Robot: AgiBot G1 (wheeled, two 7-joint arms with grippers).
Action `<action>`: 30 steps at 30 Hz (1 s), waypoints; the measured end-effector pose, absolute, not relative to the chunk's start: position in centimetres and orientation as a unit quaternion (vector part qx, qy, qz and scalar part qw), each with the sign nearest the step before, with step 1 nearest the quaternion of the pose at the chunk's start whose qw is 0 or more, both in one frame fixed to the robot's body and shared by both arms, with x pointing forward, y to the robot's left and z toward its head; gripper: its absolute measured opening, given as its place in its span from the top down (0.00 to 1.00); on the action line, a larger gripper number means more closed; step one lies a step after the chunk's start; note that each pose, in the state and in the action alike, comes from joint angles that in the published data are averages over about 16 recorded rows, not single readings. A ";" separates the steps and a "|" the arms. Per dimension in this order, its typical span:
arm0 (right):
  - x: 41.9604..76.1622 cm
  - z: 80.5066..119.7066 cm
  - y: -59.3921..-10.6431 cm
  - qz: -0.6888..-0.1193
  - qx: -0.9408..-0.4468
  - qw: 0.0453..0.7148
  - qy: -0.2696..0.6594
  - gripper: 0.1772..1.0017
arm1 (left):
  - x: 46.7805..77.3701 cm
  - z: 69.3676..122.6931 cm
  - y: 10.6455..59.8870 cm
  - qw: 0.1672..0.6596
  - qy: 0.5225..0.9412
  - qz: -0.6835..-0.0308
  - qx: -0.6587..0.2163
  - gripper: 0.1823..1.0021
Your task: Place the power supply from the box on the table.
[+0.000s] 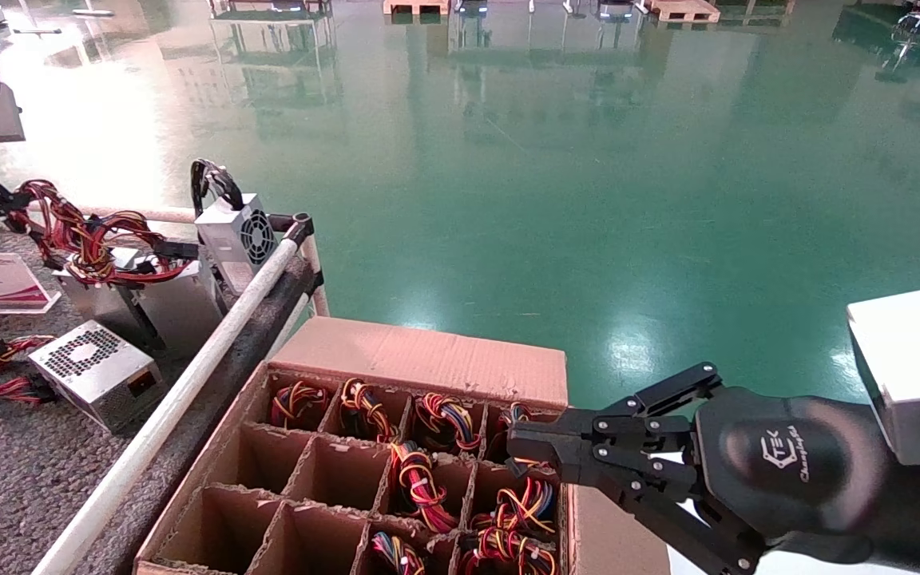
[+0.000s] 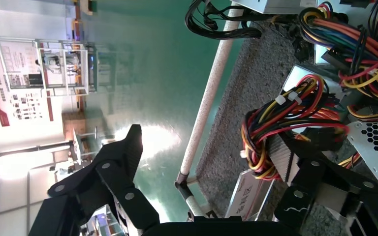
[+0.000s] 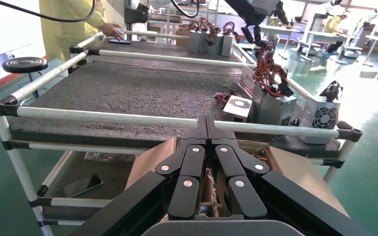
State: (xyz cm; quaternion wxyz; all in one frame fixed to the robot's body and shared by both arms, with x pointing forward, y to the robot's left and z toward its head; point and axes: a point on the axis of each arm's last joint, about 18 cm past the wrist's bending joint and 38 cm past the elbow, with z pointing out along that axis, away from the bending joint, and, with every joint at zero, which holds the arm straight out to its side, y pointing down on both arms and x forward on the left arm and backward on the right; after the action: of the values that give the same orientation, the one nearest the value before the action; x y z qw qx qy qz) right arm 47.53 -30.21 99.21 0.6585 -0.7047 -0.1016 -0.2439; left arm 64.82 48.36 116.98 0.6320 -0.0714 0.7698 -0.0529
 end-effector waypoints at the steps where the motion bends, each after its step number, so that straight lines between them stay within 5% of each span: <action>1: 47.5 99.2 -30.2 -0.244 -0.705 0.659 -0.102 0.98 | 64.8 117.1 48.3 0.631 0.770 -0.053 -0.072 0.26; 7: 47.5 99.2 -30.2 -0.244 -0.705 0.659 -0.102 0.98 | 64.6 117.5 47.8 0.625 0.775 -0.057 -0.080 0.11; 30: 47.5 99.2 -30.2 -0.244 -0.705 0.659 -0.102 0.98 | 64.0 117.6 46.3 0.585 0.800 -0.069 -0.116 0.01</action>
State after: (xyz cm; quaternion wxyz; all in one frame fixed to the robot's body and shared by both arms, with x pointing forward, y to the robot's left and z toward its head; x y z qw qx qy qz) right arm 47.53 -30.21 99.21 0.6585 -0.7047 -0.1016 -0.2439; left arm 63.98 46.34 117.61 0.5849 -0.1159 0.7998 -0.0694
